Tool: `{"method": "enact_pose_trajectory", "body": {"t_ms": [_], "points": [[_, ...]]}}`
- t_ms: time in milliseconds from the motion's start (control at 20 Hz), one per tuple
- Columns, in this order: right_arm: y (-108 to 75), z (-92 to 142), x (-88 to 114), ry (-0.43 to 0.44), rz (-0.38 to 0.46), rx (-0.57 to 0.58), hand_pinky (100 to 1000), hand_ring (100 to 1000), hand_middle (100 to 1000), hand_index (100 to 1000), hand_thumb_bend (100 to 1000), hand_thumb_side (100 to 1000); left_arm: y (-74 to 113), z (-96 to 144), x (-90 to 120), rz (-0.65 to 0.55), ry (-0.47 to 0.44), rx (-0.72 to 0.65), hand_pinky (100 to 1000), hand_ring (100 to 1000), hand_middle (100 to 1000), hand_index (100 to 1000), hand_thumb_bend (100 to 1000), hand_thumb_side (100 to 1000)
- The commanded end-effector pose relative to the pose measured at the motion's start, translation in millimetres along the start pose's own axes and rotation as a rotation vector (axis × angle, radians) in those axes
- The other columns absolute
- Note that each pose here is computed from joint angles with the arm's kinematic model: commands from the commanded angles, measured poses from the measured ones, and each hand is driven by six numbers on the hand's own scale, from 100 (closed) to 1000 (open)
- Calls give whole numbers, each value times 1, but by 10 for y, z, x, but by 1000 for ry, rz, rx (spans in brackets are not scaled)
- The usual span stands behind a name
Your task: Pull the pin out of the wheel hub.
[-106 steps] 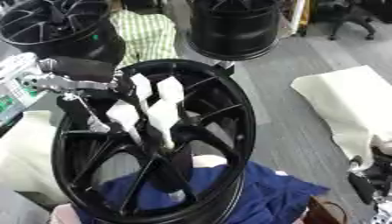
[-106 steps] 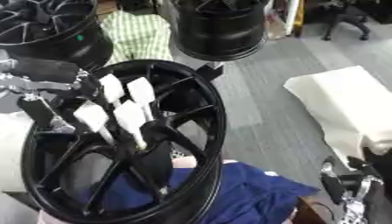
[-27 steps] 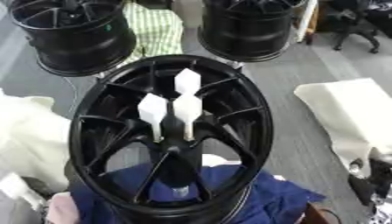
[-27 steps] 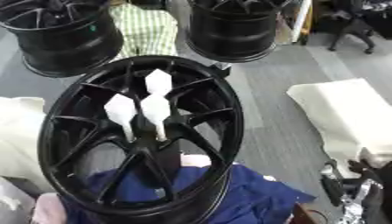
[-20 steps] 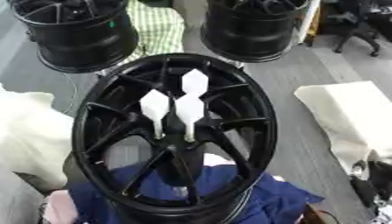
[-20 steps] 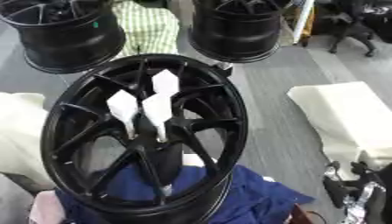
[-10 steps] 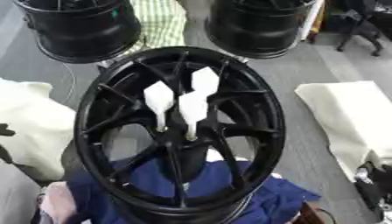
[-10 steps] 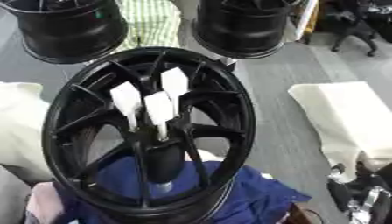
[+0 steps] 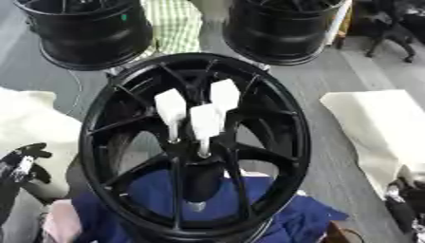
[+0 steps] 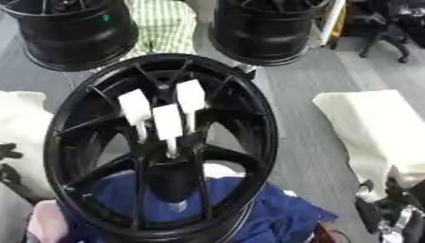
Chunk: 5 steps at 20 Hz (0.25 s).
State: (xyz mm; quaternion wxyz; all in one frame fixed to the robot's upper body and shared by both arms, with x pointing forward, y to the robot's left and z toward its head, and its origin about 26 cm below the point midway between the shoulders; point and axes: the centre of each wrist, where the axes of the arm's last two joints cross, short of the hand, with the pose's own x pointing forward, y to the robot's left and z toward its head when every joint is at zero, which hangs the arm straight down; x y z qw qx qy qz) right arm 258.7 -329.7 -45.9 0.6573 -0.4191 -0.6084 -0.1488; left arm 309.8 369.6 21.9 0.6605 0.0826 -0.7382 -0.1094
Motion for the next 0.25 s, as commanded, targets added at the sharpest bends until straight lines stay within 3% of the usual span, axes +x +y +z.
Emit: {"method": "enact_pose_trajectory", "body": {"t_ms": [50,250], "points": [[-33,-57,77,-26,-13,-8,366,503,638,710,235,258,15,-31,109,-16,-16,-2,441,423,614,782,100,687],[-33,-60,78,-27,-11,-7,366,503,638,711,234,258,-21,-35,91,-10,-10,-20,441,422,612,781,100,684]]}}
